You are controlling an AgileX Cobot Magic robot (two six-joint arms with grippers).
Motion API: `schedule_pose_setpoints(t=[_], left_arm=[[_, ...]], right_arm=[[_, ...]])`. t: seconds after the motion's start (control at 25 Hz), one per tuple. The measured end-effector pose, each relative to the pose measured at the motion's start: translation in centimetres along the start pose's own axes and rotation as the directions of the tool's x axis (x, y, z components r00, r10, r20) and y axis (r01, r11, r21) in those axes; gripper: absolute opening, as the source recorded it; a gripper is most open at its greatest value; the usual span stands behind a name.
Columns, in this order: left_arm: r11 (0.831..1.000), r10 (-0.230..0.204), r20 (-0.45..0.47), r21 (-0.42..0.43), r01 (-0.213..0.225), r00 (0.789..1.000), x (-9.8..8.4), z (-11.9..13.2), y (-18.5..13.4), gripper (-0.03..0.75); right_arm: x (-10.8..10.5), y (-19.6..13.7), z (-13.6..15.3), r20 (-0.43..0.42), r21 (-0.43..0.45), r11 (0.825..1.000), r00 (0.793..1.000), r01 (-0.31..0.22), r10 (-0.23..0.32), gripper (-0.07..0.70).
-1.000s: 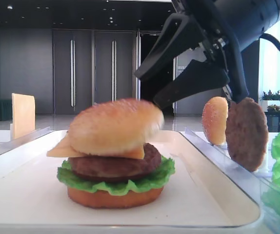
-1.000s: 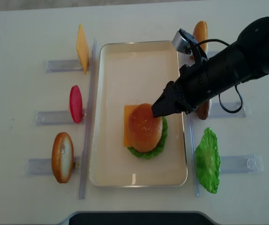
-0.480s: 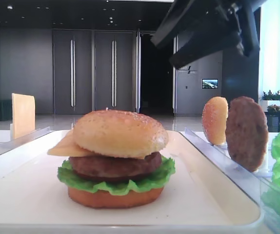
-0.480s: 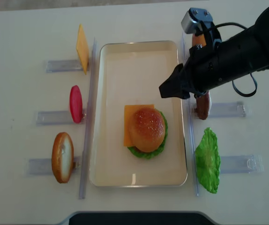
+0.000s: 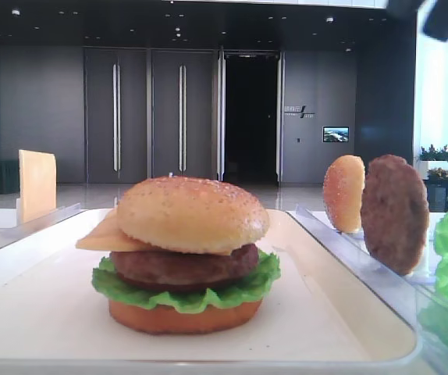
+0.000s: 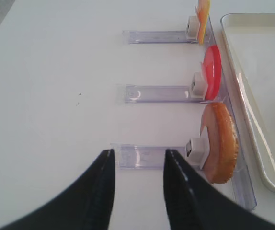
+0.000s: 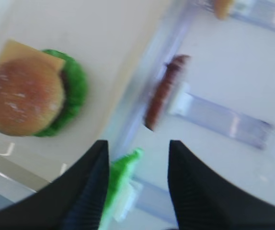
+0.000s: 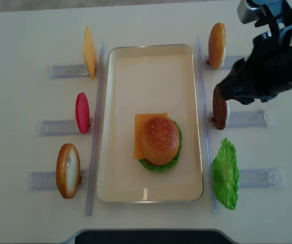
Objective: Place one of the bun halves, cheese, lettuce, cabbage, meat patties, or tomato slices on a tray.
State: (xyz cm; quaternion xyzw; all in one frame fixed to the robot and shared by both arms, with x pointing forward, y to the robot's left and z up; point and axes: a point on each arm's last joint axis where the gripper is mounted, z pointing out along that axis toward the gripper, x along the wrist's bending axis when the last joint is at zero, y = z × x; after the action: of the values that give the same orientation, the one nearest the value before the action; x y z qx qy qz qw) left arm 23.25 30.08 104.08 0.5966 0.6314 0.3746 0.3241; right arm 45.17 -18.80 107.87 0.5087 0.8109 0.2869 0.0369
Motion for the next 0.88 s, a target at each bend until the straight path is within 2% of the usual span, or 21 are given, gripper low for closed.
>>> schedule_pose_setpoints(t=[0.08,0.2,0.32,0.48,0.72,0.8,0.88], left_arm=[[1.0,0.0,0.0,0.0,0.0,1.0,0.0,0.0,0.0,0.265],[1.0,0.0,0.0,0.0,0.0,1.0,0.0,0.0,0.0,0.265],[1.0,0.0,0.0,0.0,0.0,1.0,0.0,0.0,0.0,0.265],[1.0,0.0,0.0,0.0,0.0,1.0,0.0,0.0,0.0,0.265],[1.0,0.0,0.0,0.0,0.0,1.0,0.0,0.0,0.0,0.265],[1.0,0.0,0.0,0.0,0.0,1.0,0.0,0.0,0.0,0.265],[1.0,0.0,0.0,0.0,0.0,1.0,0.0,0.0,0.0,0.265]], right_arm=[[-0.8,-1.1,-1.4,0.134,0.051,0.998,0.99,-0.041,0.034,0.312],[-2.1,-2.6,-3.0,0.29,0.122,0.986,0.954,-0.115,0.075,0.31],[-3.4,-3.6,-4.2,0.371,0.159,0.966,0.919,-0.205,0.134,0.31],[-6.0,-4.3,-5.3,0.445,0.133,0.938,0.865,-0.321,0.233,0.31],[-9.2,-5.4,-6.9,0.512,0.068,0.888,0.78,-0.455,0.36,0.31],[-9.6,-5.6,-7.1,0.519,0.059,0.88,0.767,-0.472,0.377,0.31],[-9.6,-5.6,-7.1,0.519,0.06,0.88,0.768,-0.471,0.376,0.31]])
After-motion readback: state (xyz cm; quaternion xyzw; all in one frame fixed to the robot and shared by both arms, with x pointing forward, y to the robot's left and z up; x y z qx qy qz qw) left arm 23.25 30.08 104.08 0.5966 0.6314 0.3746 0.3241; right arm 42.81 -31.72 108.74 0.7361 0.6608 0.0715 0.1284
